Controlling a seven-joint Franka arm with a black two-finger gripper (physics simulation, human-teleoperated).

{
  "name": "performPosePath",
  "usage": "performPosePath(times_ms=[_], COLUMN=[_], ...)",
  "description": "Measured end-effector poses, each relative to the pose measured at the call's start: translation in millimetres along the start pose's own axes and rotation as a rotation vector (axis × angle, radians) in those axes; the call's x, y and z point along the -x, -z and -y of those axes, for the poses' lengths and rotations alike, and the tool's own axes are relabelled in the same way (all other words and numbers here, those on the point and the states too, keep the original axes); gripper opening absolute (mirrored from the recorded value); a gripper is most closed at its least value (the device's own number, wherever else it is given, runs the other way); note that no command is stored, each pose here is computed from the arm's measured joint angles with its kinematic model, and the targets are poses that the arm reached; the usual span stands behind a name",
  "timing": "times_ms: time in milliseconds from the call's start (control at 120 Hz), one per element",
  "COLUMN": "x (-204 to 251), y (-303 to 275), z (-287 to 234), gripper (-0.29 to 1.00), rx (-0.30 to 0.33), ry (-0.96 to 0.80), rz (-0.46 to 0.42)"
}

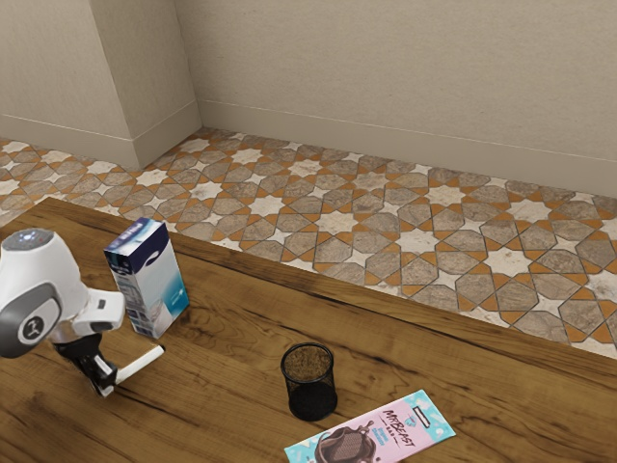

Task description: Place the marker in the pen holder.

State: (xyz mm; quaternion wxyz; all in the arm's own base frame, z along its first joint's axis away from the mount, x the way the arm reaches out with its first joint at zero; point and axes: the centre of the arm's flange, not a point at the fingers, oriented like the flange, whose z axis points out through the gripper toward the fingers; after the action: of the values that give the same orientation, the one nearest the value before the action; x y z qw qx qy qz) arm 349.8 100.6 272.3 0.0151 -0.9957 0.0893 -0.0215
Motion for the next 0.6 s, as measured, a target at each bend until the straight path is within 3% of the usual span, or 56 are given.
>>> performPosePath(times_ms=[133,308,600], x=[-17.6,-42.7,-95.6], y=[49.5,86.9,215.7], z=[-33.7,-75.5,-143.6], gripper=[0.02,0.01,-0.01], rx=[-0.045,-0.097,-0.174], ry=[-0.1,-0.207,-0.317], rz=[-0.126,-0.201,-0.352])
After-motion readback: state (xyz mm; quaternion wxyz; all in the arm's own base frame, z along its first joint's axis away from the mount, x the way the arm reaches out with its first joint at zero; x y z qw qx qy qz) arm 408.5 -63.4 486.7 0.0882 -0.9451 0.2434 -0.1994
